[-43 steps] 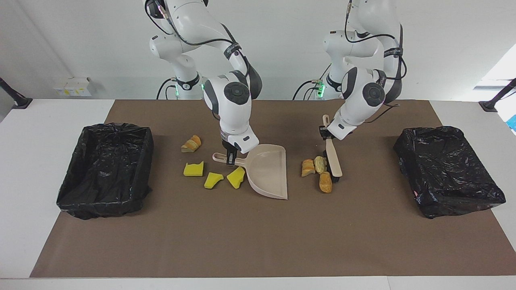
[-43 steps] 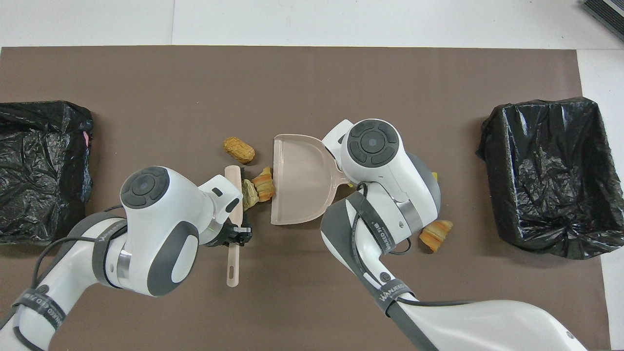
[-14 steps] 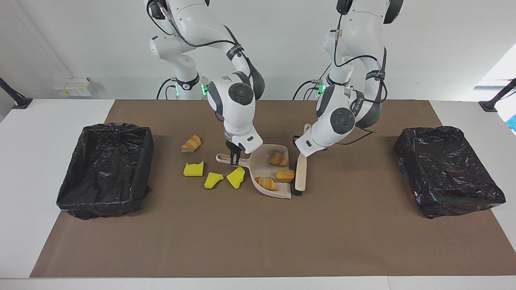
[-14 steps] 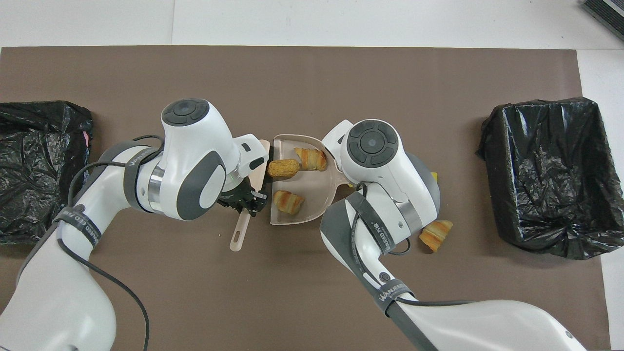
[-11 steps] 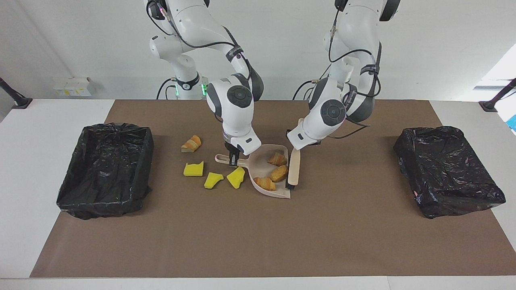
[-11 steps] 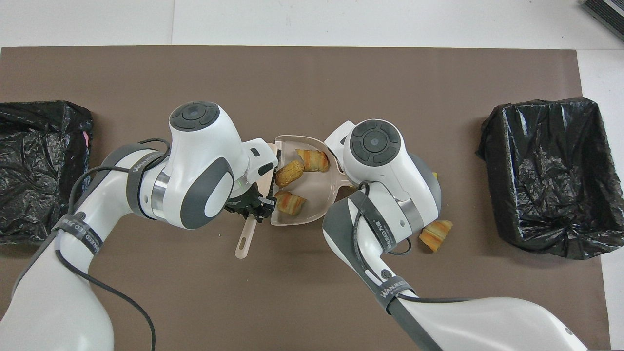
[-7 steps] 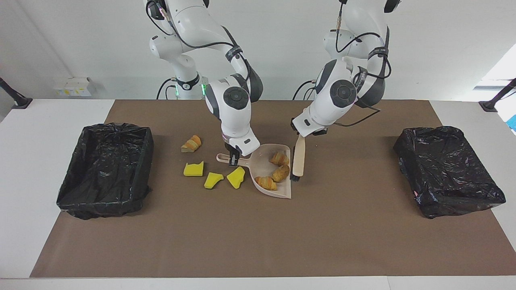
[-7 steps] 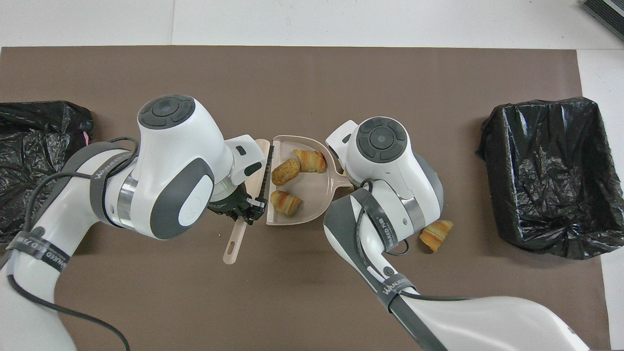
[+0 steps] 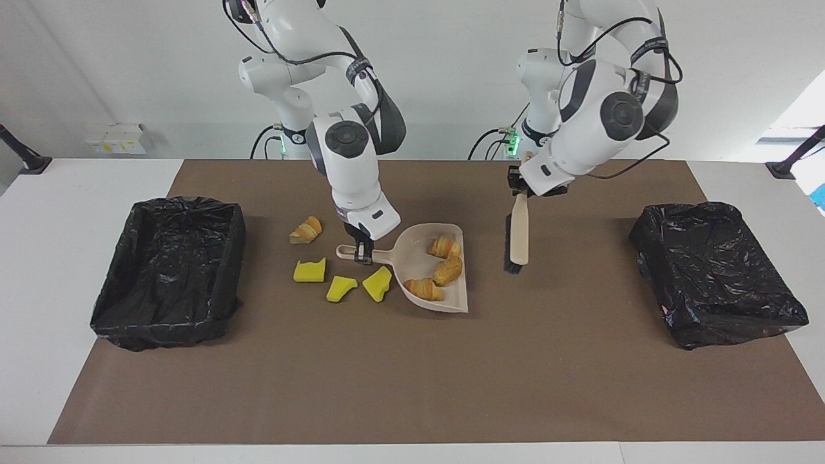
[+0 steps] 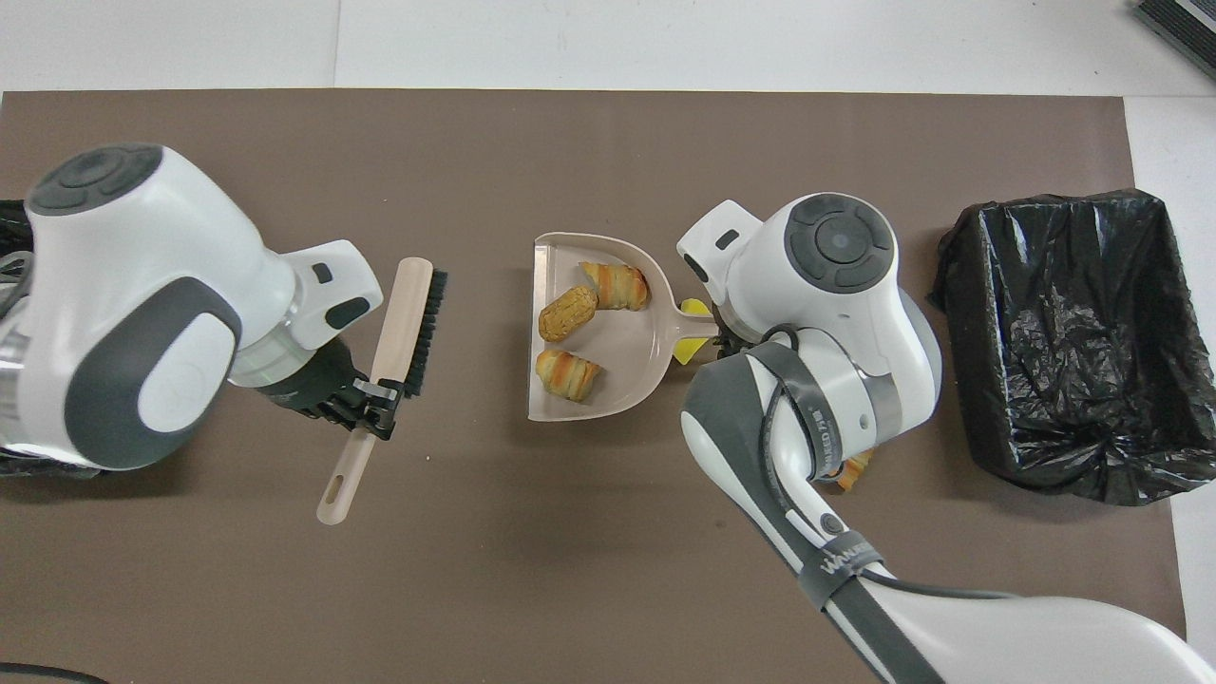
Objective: Sweep and dump trash in bin
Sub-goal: 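Carry the dustpan with the right gripper over the bin nearest it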
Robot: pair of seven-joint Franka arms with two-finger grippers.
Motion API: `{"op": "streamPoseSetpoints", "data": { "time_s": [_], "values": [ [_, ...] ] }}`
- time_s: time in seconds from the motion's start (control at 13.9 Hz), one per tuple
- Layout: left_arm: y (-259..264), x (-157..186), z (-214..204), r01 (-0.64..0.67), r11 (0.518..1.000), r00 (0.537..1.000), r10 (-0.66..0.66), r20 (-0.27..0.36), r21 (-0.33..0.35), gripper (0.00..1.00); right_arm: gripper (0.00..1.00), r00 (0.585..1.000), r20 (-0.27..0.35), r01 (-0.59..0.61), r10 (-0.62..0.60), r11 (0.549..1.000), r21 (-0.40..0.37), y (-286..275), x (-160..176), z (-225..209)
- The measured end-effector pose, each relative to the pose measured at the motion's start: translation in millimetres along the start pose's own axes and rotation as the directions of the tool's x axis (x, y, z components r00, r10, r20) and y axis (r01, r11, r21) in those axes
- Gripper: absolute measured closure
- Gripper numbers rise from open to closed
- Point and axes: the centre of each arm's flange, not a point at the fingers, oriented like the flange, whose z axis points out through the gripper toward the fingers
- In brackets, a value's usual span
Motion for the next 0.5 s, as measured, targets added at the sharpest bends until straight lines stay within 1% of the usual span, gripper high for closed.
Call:
{"op": "streamPoseSetpoints", "data": {
  "time_s": [0.14, 0.22, 0.36, 0.5],
  "values": [
    [-23.6, -0.3, -0.5, 0.000, 1.000, 1.000, 0.000, 0.001, -0.013, 0.74, 0.69, 1.000, -0.003, 0.000, 0.000, 1.000, -0.008, 9.6, -30.6, -18.6],
    [-25.0, -1.9, 5.5, -0.010, 1.000, 1.000, 0.010, 0.008, -0.014, 0.74, 0.69, 1.000, -0.001, -0.001, 0.001, 1.000, -0.005, 16.1, -50.9, -25.1],
    [-15.4, -11.0, 29.7, -0.022, 1.000, 1.000, 0.022, 0.000, -0.002, 0.74, 0.69, 1.000, 0.009, -0.013, 0.013, 1.000, 0.015, 32.3, -106.5, -36.7],
    [15.5, -28.4, 58.4, 0.004, 1.000, 1.000, -0.004, -0.018, 0.026, 0.74, 0.69, 1.000, 0.013, -0.013, 0.012, 1.000, 0.025, 46.6, -165.5, -46.4]
  ]
}}
